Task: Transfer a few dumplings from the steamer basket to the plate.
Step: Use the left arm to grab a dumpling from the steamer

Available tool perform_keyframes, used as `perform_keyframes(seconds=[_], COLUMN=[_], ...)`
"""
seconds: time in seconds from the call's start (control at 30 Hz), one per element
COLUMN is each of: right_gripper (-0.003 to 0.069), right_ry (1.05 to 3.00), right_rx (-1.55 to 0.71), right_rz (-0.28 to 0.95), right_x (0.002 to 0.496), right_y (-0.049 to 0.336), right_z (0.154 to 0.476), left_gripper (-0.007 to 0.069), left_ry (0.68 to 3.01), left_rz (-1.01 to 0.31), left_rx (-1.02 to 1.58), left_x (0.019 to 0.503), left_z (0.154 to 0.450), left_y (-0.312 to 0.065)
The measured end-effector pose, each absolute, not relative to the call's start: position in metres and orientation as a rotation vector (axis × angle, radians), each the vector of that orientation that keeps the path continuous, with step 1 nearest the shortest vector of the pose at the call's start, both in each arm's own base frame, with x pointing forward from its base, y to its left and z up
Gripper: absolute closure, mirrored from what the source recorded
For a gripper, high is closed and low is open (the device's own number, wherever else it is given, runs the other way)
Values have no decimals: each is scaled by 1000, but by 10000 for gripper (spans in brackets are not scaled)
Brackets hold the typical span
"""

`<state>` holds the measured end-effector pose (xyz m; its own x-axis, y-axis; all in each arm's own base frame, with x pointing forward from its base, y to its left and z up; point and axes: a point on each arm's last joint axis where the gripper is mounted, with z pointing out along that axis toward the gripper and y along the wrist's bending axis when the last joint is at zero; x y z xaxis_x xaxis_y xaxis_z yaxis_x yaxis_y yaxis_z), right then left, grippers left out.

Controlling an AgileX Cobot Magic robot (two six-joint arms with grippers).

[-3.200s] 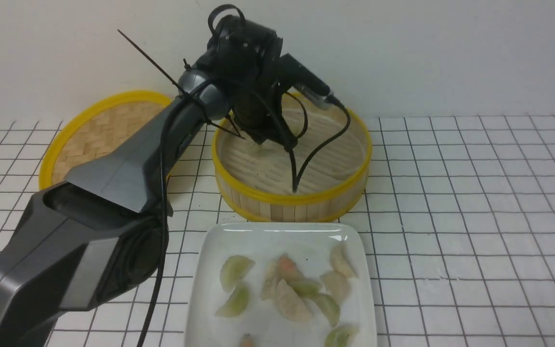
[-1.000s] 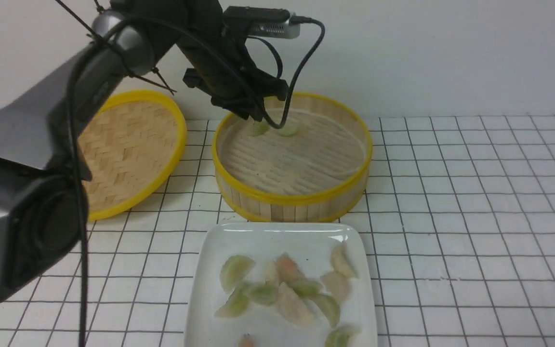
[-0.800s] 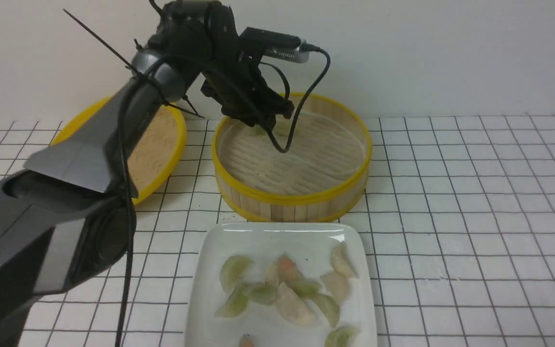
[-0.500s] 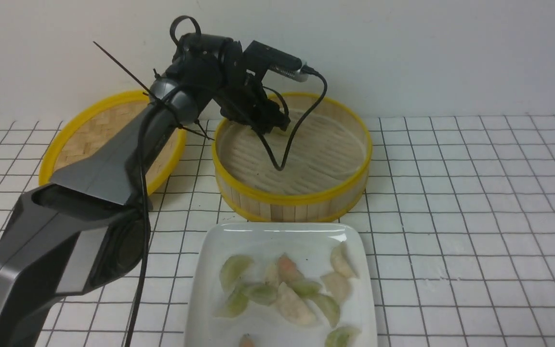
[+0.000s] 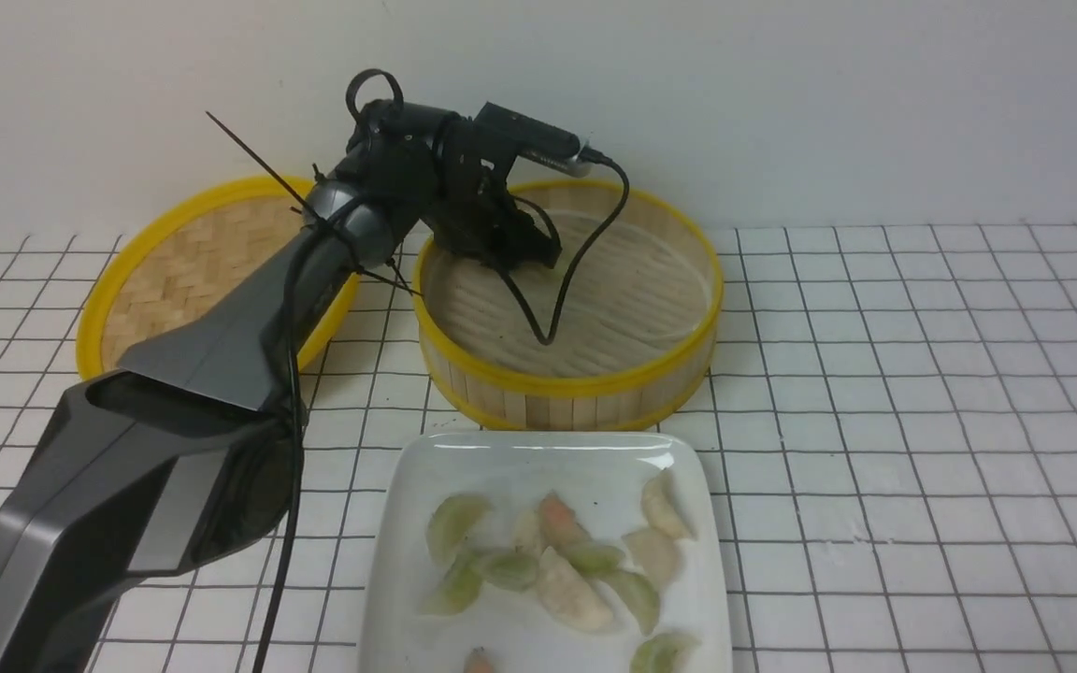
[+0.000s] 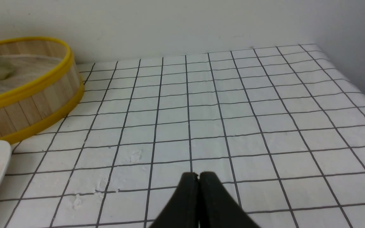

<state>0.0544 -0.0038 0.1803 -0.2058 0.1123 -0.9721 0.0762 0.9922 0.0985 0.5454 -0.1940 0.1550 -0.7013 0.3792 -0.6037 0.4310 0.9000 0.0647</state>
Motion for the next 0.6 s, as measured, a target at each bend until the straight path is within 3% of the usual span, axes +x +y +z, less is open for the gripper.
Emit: perform_keyframes(seconds=[0.07,0.23,0.3,0.4,0.43,0.53,0.6], right_gripper=[669,669,669,669,669,669,669], right_ry=[1780,1780,1780,1780,1780,1780,1780], right_rx=[139,139,139,139,139,139,139], right_rz=[33,33,33,33,33,33,33], right_x=[54,54,54,54,54,54,54], right_y=[-4,-4,-4,-4,-4,-4,-4], right_z=[180,180,180,180,180,180,180], left_gripper=[508,504,504,504,504,505,505], left_ry=[2439,2544,2558,2493,2431,2345,2332], left_rz=[-96,-81,-86,-110,-138,-270,-313], left_rx=[587,614,620,604,589,554,558], left_x=[543,531,519,512,502,477,466], left_z=[159,175,216,254,289,348,363], left_y=[-193,-189,-186,-185,-183,-182,-182])
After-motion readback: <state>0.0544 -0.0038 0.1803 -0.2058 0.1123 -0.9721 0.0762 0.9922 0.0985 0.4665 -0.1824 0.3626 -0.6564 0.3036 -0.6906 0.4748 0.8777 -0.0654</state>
